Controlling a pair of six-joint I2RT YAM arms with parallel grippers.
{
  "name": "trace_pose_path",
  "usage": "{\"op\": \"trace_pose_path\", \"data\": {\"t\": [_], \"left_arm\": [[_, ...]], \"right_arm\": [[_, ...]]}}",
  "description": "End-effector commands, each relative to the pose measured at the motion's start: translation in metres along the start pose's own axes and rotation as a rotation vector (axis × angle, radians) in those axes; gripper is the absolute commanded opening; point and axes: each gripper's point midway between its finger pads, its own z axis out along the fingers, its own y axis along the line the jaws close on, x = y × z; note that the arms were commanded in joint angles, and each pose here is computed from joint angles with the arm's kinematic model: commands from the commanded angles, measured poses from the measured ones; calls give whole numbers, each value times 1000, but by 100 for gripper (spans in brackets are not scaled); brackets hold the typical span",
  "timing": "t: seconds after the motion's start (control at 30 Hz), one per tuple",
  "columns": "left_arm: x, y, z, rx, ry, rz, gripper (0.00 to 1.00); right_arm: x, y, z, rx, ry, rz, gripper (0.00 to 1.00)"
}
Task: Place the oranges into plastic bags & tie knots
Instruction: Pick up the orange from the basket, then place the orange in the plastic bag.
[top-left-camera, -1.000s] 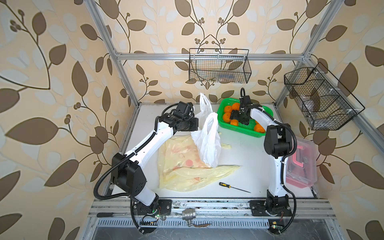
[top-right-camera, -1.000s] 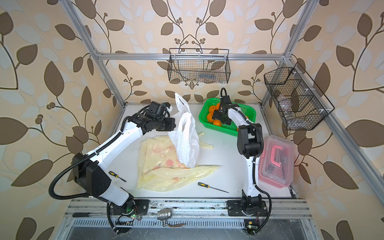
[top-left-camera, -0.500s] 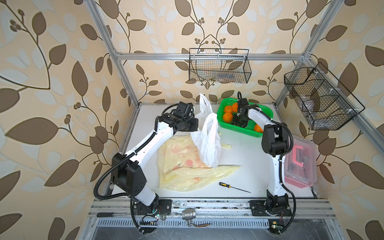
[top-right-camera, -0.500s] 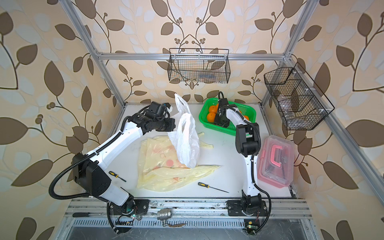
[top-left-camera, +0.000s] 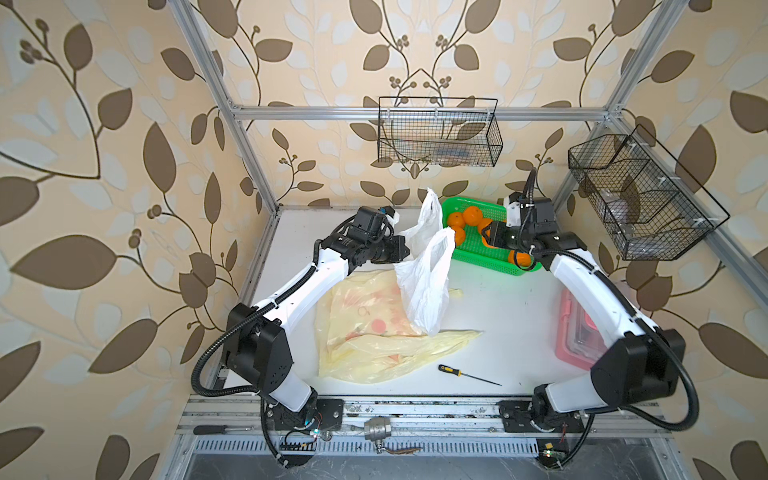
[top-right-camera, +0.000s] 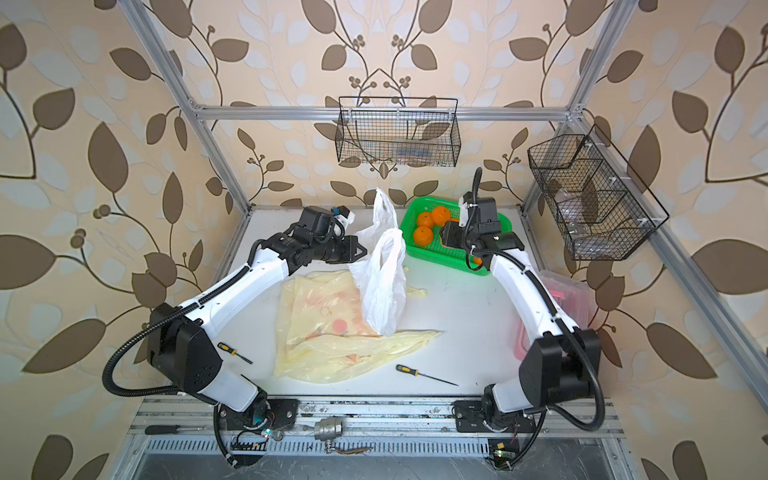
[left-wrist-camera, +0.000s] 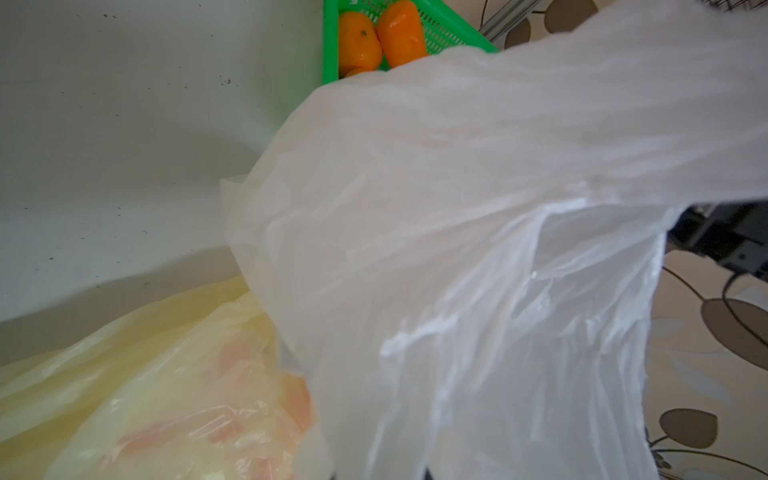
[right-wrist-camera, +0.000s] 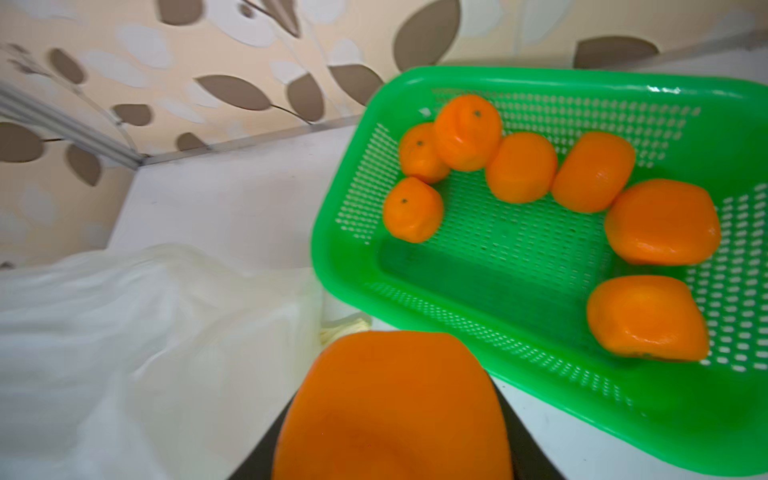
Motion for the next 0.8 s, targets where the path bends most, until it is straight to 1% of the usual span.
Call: {"op": "trace_pose_path", "data": {"t": [0.0, 0.1, 0.23, 0.3, 0.4, 0.53, 0.57, 0.6, 0.67, 0.73, 0.77], "left_arm": [[-23, -38, -22, 173, -97, 20, 0], [-25, -44, -23, 204, -106, 26, 0], [-23, -46, -21, 222, -91, 28, 0], [-21, -45, -19, 221, -82, 27, 0], [-21, -46, -21, 222, -82, 28, 0], [-22, -44, -25, 204, -101, 31, 0], [-23, -42, -26, 193, -107, 29, 0], [-23, -38, -26, 173, -114, 24, 0], [-24, -32, -27, 153, -121, 11, 0], [-25, -27, -29, 140, -127, -5, 0], [-25, -25, -29, 133, -130, -12, 0]], "right_arm": [[7, 53, -23, -177, -48, -114, 39], [2, 94, -50, -287, -118, -154, 39], [6, 149, -71, -426, -143, -242, 39], [10, 169, -73, -470, -132, -289, 39], [23, 182, -57, -472, -70, -315, 39], [38, 181, -27, -432, 4, -293, 39], [41, 182, -21, -432, 22, -285, 41], [43, 184, -18, -440, 45, -280, 47], [46, 187, -15, -442, 79, -285, 67], [40, 188, -23, -440, 50, -295, 86], [35, 189, -29, -443, 28, -296, 91]]}}
